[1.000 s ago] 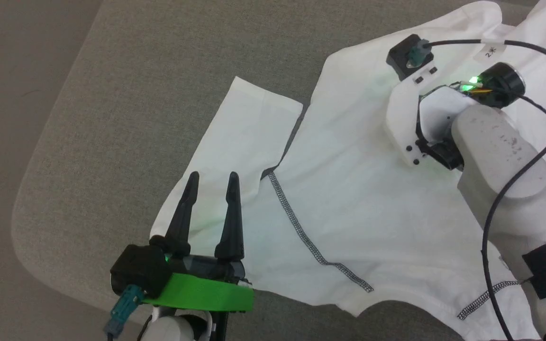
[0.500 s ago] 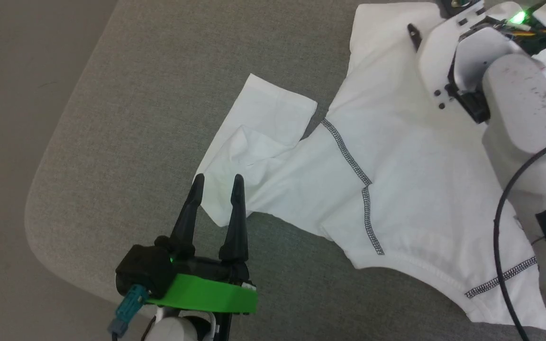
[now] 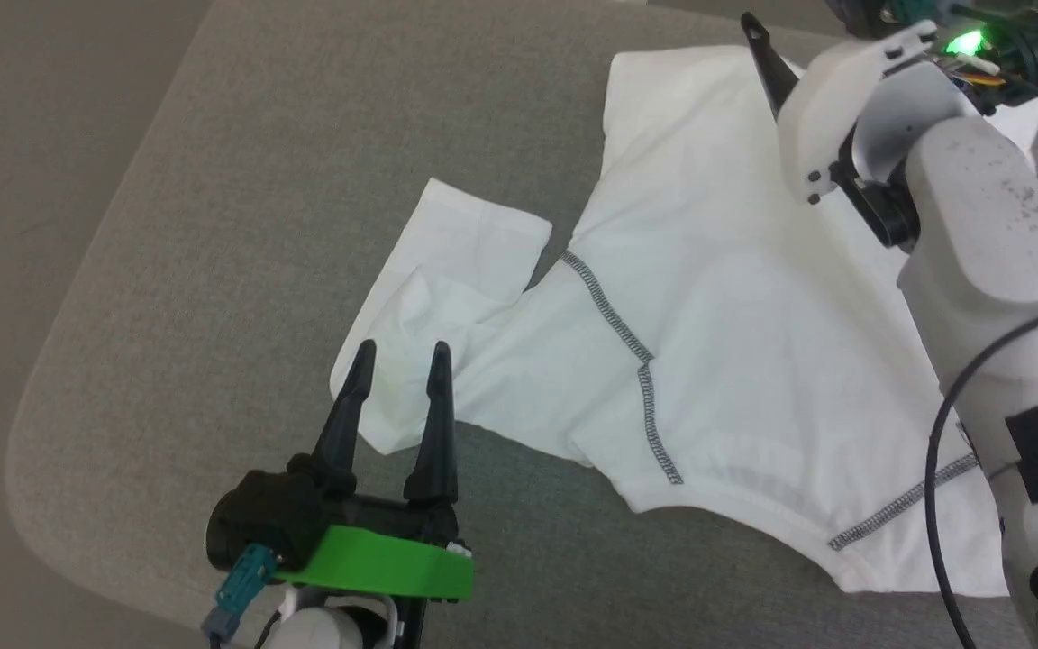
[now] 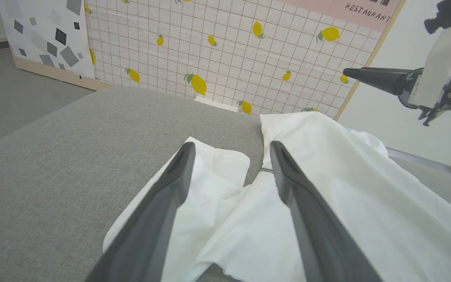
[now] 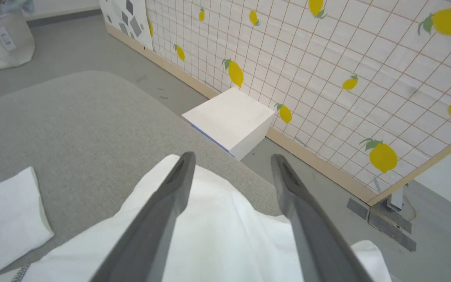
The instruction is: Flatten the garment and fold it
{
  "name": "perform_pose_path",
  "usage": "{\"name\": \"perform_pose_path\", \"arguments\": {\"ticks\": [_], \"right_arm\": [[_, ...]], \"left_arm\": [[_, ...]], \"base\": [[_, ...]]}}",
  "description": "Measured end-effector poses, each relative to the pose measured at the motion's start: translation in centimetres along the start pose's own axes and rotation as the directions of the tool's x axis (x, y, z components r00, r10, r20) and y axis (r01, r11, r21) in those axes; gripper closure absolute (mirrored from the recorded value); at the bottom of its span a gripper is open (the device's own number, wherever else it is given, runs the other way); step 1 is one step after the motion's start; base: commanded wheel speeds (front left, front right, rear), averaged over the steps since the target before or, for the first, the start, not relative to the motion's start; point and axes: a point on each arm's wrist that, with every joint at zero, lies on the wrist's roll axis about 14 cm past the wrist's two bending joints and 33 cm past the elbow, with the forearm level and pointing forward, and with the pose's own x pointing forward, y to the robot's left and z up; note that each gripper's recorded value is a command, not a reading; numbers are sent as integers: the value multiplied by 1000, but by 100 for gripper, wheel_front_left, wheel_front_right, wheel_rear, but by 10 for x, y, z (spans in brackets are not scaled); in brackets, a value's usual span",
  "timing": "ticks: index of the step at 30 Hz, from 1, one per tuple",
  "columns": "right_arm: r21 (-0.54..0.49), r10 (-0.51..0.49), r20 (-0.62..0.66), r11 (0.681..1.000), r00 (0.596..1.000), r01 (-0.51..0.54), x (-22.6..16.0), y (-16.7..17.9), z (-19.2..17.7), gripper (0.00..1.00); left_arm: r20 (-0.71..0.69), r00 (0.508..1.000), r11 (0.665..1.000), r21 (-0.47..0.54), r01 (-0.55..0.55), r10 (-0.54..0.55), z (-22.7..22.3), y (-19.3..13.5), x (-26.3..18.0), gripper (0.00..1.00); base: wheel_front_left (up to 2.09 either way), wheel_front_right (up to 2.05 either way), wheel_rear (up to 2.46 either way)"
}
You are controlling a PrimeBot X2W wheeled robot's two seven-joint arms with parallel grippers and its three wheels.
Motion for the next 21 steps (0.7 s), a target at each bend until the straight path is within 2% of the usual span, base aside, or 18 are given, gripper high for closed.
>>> {"name": "perform_pose_path", "arguments": {"ticks": [5,11,17,21], "right_arm": [[78,-98,117,993,988,90,-39,-31,10,0],[176,-280,204,953,938,246,-116,-76,-2,0],[263,-473,218,871,854,415,-215,-85,-31,0],[258,-557,183,822,810,508,-274,-81,-60,0]], "left_arm": [[16,999,1000,15,27,-28,5,-5,-7,0],[18,998,998,14,67,-67,6,-15,-13,0],[26,993,993,5,119,-119,7,-29,-13,0],[31,986,987,14,161,-162,8,-38,-12,0]], "base": [[0,0,0],[0,0,0],[0,0,0],[0,0,0]]}}
